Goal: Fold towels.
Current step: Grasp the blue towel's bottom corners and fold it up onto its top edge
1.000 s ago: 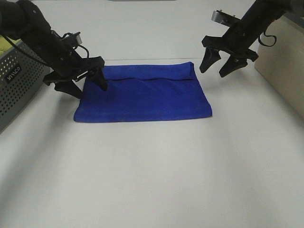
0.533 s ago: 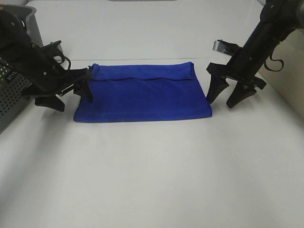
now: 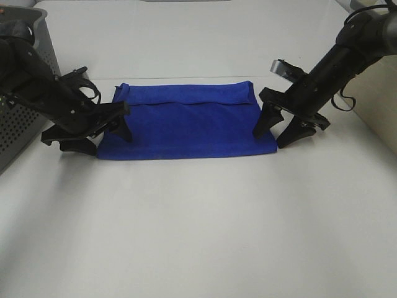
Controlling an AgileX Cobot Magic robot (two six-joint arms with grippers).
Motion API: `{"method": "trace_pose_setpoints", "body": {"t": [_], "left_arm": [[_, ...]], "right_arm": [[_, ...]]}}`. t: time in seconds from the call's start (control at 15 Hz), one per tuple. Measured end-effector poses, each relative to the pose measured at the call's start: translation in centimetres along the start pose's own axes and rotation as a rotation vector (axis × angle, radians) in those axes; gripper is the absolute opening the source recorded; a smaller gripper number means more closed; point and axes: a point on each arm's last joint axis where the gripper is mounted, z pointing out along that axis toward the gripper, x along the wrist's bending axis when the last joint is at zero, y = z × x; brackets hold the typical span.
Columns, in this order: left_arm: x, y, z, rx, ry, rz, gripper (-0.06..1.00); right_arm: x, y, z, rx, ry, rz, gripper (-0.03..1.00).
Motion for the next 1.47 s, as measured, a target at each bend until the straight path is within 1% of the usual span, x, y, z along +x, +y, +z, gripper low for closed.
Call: {"method": "trace_pose_setpoints", "body": {"t": [0.07,0.13,0.2,0.27,0.33,0.4,0.47,0.53,0.73,0.87,1.0,1.13,1.27,1.4,1.47], "left_arm": [[-0.2,-0.1,0.2,0.000,-0.002,0.001,0.71],[-0.3,-0.2,0.4,0.001,-0.003,-0.001,0.64],[-0.2,-0.3,0.6,0.006,-0.002,-0.005,0.53],[-0.2,-0.4,0.7,0.011,-0.001,-0.004,0.40],[-0.1,-0.4,0.7,0.016,0.003,0.005,0.25],[0.0,-0.5,0.7,0.025,0.010,0.018,0.11],[-0.1,-0.5,0.5,0.027,0.011,0.029,0.03],[-0.2,-0.4,0.2,0.029,0.009,0.037,0.02],[-0.9,-0.7,-1.5,0.060,-0.011,0.051,0.02],[-0.6,-2.0,-2.2,0.093,-0.007,0.040,0.02],[0.3,-4.5,-3.1,0.141,0.014,0.025,0.02],[0.3,-5.9,-5.0,0.138,0.010,0.013,0.02],[0.6,-7.5,-6.2,0.159,0.008,0.001,0.02],[0.6,-8.2,-6.6,0.191,0.000,-0.007,0.02],[0.5,-8.1,-6.6,0.187,-0.004,-0.009,0.02]], "right_arm": [[0.6,0.0,0.5,0.003,0.008,-0.011,0.67],[1.2,0.0,0.9,0.005,0.011,-0.021,0.66],[1.5,-0.1,1.2,0.007,0.010,-0.026,0.63],[1.4,0.0,1.3,0.002,0.004,-0.014,0.52],[0.9,0.1,1.3,-0.007,-0.010,0.011,0.38],[0.3,0.1,1.1,-0.010,-0.024,0.026,0.19],[-0.2,0.1,0.8,-0.010,-0.028,0.045,0.05],[-0.5,0.0,0.7,0.002,-0.024,0.055,0.01],[-0.2,-1.2,0.2,0.050,-0.024,0.062,0.01],[0.5,-3.1,-1.3,0.032,-0.042,0.066,0.01],[1.0,-5.9,-2.2,0.032,-0.056,0.088,0.01],[0.7,-9.3,-1.8,0.061,-0.075,0.126,0.01],[0.4,-12.1,-1.5,0.083,-0.092,0.141,0.01],[0.6,-12.8,-1.8,0.073,-0.099,0.140,0.01],[0.7,-12.5,-2.0,0.061,-0.099,0.135,0.01]]}}
